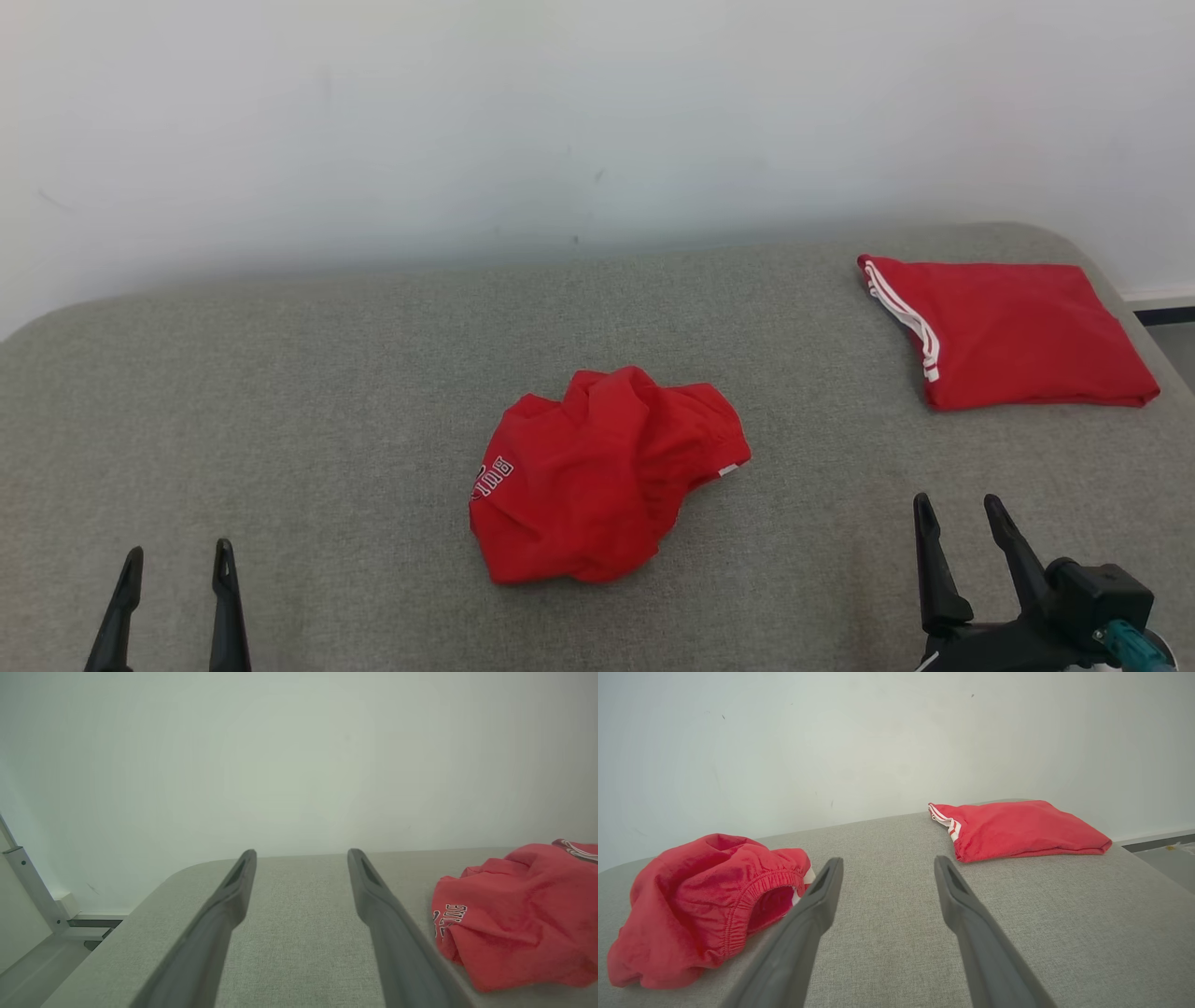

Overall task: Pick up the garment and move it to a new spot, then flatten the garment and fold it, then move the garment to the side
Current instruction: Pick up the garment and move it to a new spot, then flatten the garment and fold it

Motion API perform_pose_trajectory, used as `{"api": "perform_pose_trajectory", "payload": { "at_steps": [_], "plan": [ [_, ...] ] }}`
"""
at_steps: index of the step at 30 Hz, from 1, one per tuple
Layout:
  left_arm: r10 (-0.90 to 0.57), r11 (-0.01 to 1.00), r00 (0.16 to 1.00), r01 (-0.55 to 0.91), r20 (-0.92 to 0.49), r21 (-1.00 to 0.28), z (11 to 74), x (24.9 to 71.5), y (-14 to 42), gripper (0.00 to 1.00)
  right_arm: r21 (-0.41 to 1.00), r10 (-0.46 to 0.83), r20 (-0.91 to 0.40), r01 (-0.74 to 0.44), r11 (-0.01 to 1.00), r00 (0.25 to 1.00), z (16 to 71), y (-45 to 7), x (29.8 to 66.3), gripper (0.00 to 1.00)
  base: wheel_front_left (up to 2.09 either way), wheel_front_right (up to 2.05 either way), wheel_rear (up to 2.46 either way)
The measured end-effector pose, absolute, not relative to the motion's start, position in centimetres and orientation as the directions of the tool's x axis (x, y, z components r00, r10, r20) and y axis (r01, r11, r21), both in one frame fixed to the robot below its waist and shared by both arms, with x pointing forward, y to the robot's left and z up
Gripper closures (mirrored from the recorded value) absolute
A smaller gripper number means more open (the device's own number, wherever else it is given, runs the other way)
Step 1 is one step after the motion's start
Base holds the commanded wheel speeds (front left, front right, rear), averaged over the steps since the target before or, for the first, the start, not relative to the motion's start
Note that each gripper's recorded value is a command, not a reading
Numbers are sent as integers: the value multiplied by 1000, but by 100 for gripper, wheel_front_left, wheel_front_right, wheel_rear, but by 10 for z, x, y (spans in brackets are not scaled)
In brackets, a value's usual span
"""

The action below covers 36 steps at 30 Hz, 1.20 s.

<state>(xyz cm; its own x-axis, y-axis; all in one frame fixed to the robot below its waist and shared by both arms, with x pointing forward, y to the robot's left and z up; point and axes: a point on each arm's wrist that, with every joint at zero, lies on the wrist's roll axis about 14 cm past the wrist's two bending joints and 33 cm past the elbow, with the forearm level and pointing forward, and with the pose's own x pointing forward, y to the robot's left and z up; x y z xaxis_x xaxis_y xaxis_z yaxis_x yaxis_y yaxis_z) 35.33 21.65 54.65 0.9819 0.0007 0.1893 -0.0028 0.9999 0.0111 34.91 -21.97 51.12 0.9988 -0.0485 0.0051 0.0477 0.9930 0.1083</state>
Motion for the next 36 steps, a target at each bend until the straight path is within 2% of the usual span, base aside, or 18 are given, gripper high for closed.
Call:
{"api": "perform_pose_trajectory", "payload": {
  "at_steps": [12, 24, 36],
  "plan": [
    [14, 998, 989, -22, 145, 57, 533, 346, 225, 0, 93, -40, -1, 40, 995, 999, 511, -217, 347, 0, 0, 0, 0],
    [-59, 997, 994, 54, 91, 56, 519, 344, 216, 0, 85, -32, -15, 33, 996, 999, 509, -217, 345, 0, 0, 0, 0],
    [-55, 997, 992, 49, 113, 60, 528, 344, 219, 0, 70, -11, -24, 13, 997, 1000, 510, -212, 344, 0, 0, 0, 0]
  ]
}}
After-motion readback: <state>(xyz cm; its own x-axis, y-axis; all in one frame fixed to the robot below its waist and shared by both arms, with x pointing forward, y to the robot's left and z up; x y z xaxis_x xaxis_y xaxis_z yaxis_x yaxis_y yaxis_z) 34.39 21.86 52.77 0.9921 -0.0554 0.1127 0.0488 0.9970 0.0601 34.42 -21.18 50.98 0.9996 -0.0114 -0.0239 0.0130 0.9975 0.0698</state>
